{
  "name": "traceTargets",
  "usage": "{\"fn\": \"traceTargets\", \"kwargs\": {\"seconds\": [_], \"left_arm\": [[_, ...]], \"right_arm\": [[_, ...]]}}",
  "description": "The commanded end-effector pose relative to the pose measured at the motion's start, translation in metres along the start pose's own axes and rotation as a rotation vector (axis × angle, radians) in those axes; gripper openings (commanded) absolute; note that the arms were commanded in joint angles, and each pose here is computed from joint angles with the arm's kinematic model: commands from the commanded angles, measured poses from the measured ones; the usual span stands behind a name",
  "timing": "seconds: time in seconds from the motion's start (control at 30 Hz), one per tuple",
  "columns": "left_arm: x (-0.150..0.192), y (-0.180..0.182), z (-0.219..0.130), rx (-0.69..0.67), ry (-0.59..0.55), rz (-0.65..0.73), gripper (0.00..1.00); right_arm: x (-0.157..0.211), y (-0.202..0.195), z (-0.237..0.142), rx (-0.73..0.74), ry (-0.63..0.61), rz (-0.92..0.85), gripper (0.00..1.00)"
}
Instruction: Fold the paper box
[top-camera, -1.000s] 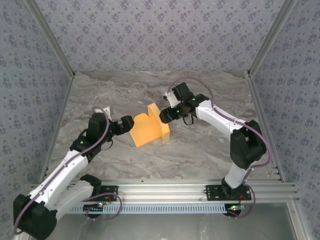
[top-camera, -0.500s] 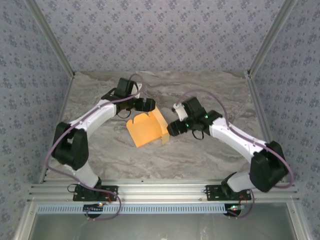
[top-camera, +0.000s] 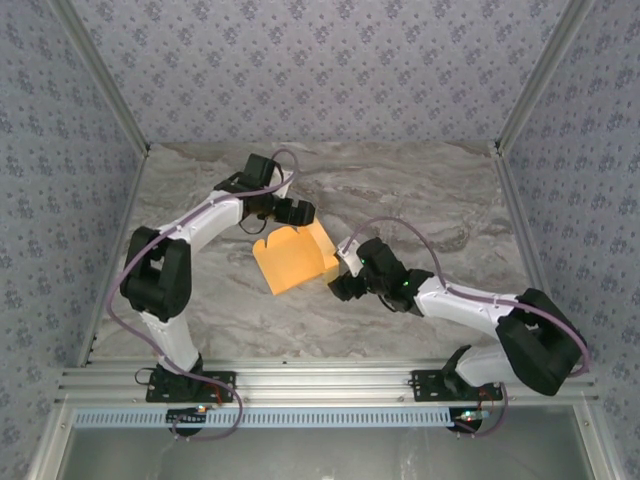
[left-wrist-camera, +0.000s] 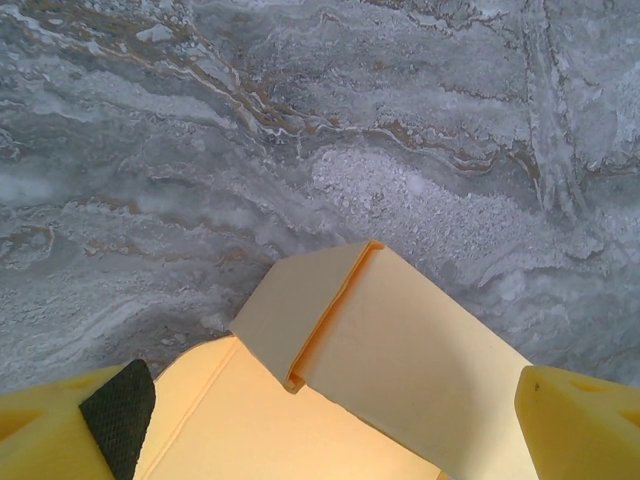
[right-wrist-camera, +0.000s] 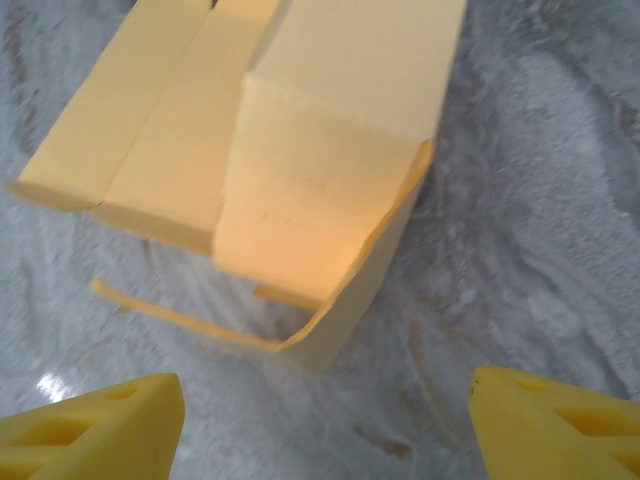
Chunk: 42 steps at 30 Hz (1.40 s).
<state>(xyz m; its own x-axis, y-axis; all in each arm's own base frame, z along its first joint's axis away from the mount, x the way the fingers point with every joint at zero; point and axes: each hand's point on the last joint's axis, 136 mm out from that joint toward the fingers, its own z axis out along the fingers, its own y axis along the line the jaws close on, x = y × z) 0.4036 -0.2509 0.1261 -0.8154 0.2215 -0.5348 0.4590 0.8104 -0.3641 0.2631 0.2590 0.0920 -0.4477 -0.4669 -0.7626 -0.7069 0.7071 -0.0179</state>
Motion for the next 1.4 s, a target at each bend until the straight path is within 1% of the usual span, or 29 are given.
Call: {"fn": "traceTargets", "kwargs": {"seconds": [0.0,0.17,0.3,0.37,0.57,0.73,0.8,0.93,1.07,1.17,1.3,1.37], "left_arm": [[-0.007,-0.002,0.004,0.024,-0.001,0.030,0.95],[0.005,0.002,0.018,0.036,0.040,0.014,0.93],[0.010,0.001,0.024,0.061,0.049,0.005,0.92],[0.012,0.000,0.027,0.075,0.054,-0.001,0.90],[0.020,-0.001,0.031,0.093,0.055,-0.041,0.89],[0.031,-0.002,0.032,0.112,0.043,-0.106,0.88],[0.035,-0.005,0.031,0.138,0.031,-0.144,0.86],[0.044,-0.010,0.028,0.173,0.013,-0.215,0.86],[0.046,-0.019,0.019,0.210,-0.016,-0.243,0.86],[0.046,-0.020,0.013,0.197,-0.022,-0.243,0.87],[0.050,-0.009,0.015,0.127,0.008,-0.250,0.87],[0.052,-0.004,0.019,0.106,0.018,-0.261,0.87]], "right_arm": [[-0.026,-0.012,0.005,0.081,-0.128,0.012,0.75],[-0.027,-0.008,0.020,0.062,-0.130,0.024,0.72],[-0.028,-0.019,0.025,0.123,-0.139,0.048,0.66],[-0.029,-0.021,0.028,0.138,-0.140,0.059,0.65],[-0.033,-0.038,0.030,0.235,-0.157,0.099,0.63],[-0.039,-0.040,0.035,0.251,-0.156,0.093,0.59],[-0.040,-0.040,0.038,0.254,-0.154,0.098,0.58],[-0.041,-0.043,0.040,0.287,-0.155,0.105,0.55],[-0.042,-0.045,0.041,0.300,-0.163,0.113,0.54],[-0.043,-0.038,0.042,0.261,-0.179,0.094,0.55],[-0.042,-0.007,0.036,0.076,-0.193,0.002,0.62],[-0.036,0.003,0.028,0.007,-0.187,-0.030,0.65]]}}
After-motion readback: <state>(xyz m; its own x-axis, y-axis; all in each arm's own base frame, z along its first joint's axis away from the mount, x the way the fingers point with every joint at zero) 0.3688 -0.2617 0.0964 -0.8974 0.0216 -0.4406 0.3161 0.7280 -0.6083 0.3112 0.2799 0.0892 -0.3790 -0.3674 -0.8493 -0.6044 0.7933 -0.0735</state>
